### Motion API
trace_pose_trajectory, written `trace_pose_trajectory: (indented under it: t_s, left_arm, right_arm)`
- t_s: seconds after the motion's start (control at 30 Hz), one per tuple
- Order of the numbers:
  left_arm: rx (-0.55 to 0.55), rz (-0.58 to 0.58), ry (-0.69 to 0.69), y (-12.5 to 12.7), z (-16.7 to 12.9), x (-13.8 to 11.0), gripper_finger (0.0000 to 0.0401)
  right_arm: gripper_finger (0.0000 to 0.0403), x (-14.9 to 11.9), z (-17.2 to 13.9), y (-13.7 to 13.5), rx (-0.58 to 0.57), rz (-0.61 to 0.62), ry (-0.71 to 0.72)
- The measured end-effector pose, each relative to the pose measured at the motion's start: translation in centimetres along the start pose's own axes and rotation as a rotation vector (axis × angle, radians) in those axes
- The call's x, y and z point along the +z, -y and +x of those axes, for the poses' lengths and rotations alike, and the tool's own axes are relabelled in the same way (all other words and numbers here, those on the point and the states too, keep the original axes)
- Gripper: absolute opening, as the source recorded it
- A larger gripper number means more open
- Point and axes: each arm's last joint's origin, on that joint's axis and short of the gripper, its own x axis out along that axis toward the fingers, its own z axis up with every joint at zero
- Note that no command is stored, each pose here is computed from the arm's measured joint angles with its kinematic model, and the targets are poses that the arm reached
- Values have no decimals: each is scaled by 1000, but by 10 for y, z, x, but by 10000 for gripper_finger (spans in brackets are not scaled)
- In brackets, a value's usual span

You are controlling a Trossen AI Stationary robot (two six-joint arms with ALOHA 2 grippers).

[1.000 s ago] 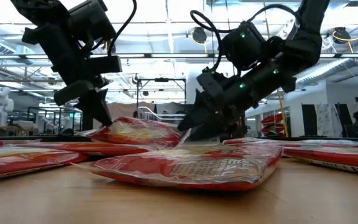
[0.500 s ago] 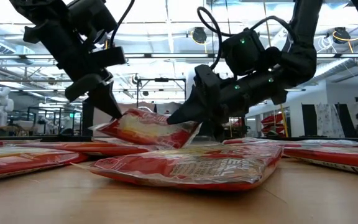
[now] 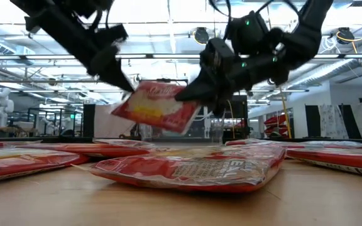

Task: Sort popcorn bags into baskets
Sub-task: Put the red popcorn bag into the transparent bin

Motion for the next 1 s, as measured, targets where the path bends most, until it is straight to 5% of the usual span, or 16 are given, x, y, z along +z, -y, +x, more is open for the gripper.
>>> trace_pose_trajectory:
  t_s: [0.2,0.4,0.73,1.0]
  left_arm:
    - [-26,-102,177,-16,-37,20,175]
    - [-26,-131,348,-27,-57,37,185]
    - [-14,-160,491,-30,-46,53,182]
    - [-34,-162,587,-30,-25,62,216]
  right_arm:
    - [18,30,-35,-11,-121,-109,32]
    - [25,65,-80,-22,-267,-217,178]
    - [22,99,-134,-28,-412,-355,393]
    - [23,99,-146,-20,-460,-438,331]
